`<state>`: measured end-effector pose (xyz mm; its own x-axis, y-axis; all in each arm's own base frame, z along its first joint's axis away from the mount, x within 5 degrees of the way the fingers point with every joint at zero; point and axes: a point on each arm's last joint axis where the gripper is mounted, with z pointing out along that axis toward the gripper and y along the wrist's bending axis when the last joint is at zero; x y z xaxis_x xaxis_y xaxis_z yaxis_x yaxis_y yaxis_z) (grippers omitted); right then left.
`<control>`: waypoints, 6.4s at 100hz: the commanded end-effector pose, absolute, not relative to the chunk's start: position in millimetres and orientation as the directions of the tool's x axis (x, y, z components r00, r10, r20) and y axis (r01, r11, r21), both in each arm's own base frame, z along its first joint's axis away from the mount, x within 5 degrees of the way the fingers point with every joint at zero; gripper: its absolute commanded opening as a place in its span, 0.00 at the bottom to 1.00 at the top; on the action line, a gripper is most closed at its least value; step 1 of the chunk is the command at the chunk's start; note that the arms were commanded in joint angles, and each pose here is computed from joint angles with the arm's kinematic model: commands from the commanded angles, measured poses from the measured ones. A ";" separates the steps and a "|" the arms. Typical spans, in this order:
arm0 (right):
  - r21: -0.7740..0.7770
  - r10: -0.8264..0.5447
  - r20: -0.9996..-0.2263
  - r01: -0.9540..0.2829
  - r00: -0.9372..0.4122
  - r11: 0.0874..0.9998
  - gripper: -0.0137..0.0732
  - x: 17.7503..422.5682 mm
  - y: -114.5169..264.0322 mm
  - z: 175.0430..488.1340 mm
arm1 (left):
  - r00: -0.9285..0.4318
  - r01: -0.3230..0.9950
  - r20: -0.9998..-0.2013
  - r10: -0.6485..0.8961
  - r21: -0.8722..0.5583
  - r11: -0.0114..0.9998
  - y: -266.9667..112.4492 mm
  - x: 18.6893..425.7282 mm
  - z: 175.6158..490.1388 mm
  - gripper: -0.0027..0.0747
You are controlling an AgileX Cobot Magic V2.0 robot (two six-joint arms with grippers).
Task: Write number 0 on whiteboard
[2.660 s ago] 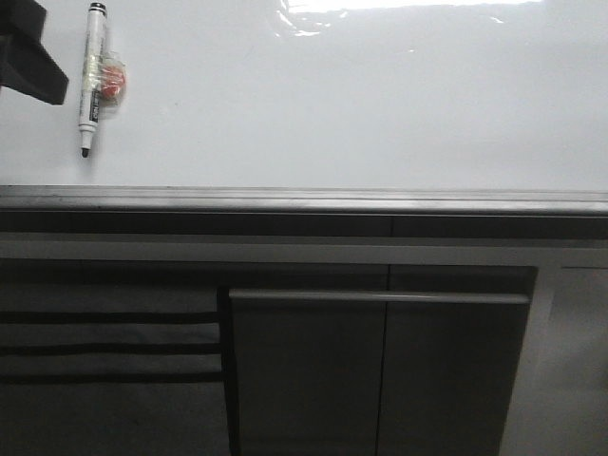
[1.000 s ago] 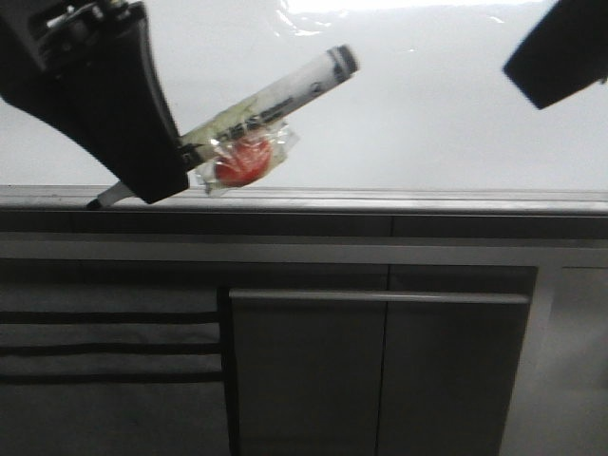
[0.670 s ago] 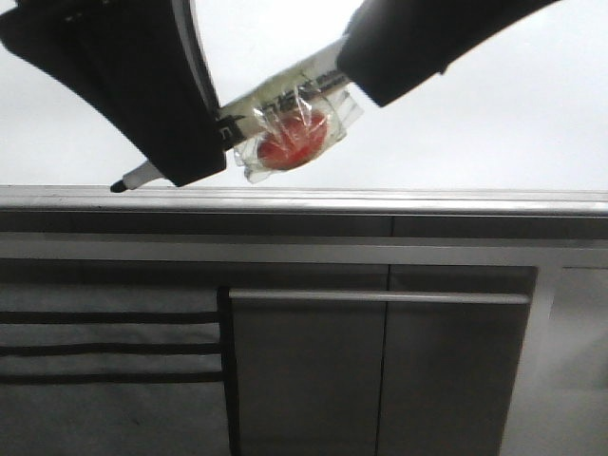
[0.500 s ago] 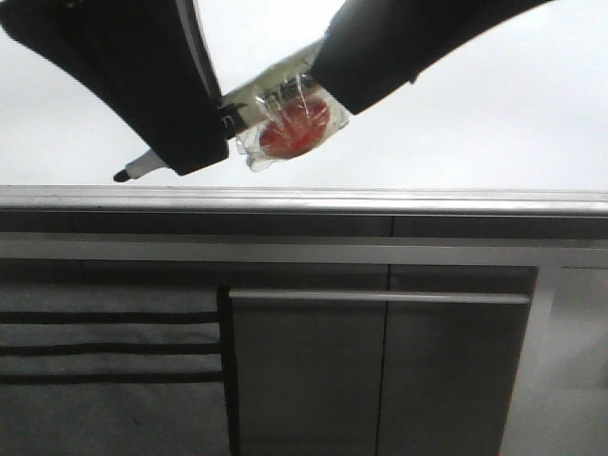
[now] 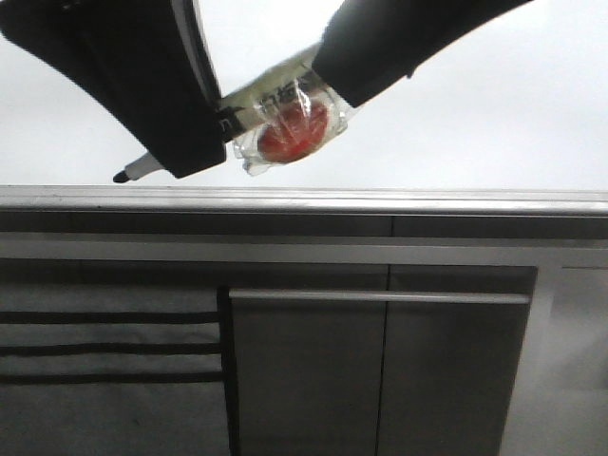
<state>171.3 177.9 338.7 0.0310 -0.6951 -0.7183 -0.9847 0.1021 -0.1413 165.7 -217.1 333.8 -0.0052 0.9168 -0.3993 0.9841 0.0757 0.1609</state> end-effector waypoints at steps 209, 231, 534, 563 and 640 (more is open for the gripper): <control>0.314 -0.123 -0.805 -0.593 -0.580 0.742 0.13 258.8 96.0 338.6 | -0.185 0.438 -0.981 0.064 -0.024 0.898 -61.2 131.7 339.8 0.44; 0.296 -0.139 -0.815 -0.610 -0.563 0.735 0.13 274.8 103.7 343.9 | -0.183 0.438 -0.981 0.064 -0.024 0.899 -61.2 131.8 340.0 0.44; -0.294 -0.617 -0.732 -0.951 0.291 -0.099 0.13 197.9 171.5 381.5 | -0.009 0.940 -0.714 0.700 0.234 0.250 -194.7 167.0 344.0 0.23; -0.256 -0.665 -0.723 -0.967 0.187 0.006 0.51 202.4 160.6 387.3 | -0.070 0.918 -0.732 0.678 0.219 0.331 -189.2 175.7 345.3 0.05; -0.095 -0.585 -0.753 -0.830 -0.302 0.550 0.54 169.5 68.1 377.0 | -0.367 0.293 -0.924 0.105 -0.008 0.956 -114.5 302.7 272.8 0.05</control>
<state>170.6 67.3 364.0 -0.3306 -0.6321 -0.7008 -0.8470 0.5263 -0.0751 290.4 -119.1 251.4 -0.4319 0.1764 -0.8845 0.3485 0.9372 0.0167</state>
